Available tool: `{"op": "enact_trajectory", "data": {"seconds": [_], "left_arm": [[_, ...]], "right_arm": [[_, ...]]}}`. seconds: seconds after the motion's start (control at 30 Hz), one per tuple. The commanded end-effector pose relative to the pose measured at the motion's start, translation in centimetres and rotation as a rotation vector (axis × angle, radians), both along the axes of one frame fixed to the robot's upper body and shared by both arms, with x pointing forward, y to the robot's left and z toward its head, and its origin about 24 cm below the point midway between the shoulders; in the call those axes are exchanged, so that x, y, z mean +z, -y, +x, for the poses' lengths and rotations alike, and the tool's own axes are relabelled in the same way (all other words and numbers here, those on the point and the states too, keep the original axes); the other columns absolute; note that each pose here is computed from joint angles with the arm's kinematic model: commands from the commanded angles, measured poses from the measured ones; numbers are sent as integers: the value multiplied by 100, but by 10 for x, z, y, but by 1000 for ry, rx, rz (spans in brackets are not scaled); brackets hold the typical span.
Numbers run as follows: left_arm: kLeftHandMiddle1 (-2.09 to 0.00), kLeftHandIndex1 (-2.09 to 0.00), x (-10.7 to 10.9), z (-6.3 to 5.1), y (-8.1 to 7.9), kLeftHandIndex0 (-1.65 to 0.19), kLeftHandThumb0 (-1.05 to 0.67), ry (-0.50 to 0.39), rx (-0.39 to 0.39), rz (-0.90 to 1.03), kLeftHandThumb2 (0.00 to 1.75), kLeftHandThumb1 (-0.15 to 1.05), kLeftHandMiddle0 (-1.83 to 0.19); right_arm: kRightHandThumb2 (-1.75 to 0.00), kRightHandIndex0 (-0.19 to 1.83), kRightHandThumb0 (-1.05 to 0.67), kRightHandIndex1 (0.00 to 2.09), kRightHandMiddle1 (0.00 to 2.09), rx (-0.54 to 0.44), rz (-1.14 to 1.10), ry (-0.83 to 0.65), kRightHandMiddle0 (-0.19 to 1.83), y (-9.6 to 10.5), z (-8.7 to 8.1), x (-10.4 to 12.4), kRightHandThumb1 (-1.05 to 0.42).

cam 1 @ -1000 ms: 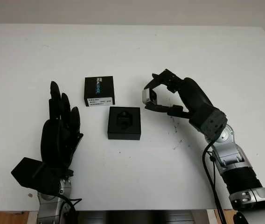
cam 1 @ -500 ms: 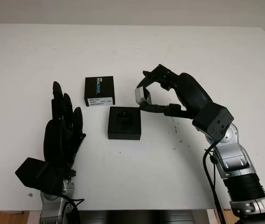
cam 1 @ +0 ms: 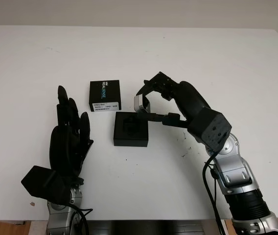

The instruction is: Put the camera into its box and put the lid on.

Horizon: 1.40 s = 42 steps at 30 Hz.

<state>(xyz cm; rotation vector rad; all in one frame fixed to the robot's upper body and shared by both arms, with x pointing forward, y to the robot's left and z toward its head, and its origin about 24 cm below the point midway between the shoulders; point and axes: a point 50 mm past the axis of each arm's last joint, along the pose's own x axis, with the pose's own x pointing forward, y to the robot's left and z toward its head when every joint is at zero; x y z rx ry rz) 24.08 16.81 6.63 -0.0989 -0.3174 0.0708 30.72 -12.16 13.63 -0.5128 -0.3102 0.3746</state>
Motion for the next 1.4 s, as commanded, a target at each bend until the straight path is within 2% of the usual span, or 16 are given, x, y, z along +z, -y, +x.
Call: {"op": "enact_trajectory", "data": {"seconds": [0.0, 0.3, 0.73, 0.97, 1.37], "left_arm": [[-2, 0, -2, 1, 6, 19, -71, -1, -11, -13, 54, 105, 19], [-1, 0, -2, 1, 7, 19, -72, -5, -4, -14, 54, 105, 19], [-1, 0, -3, 2, 8, 19, -72, -1, -3, -29, 54, 105, 19], [0, 0, -4, 3, 9, 19, -71, 7, -5, -18, 55, 105, 19], [-1, 0, -5, 3, 10, 19, -71, 6, 2, -22, 54, 105, 19]], "right_arm": [[-8, 33, -50, 4, 191, 2, 10, 17, 24, -4, -3, 3, -105], [-6, 33, -46, 5, 190, -7, 41, 3, 22, -10, -6, -5, -104], [-5, 37, -47, 6, 186, -16, -36, -9, 27, -11, -12, -13, -103], [-5, 35, -42, 6, 183, -5, -42, -65, 25, -9, -15, -19, -102], [-5, 35, -39, 5, 184, -6, -72, -85, 23, -6, -13, -27, -101]]}}
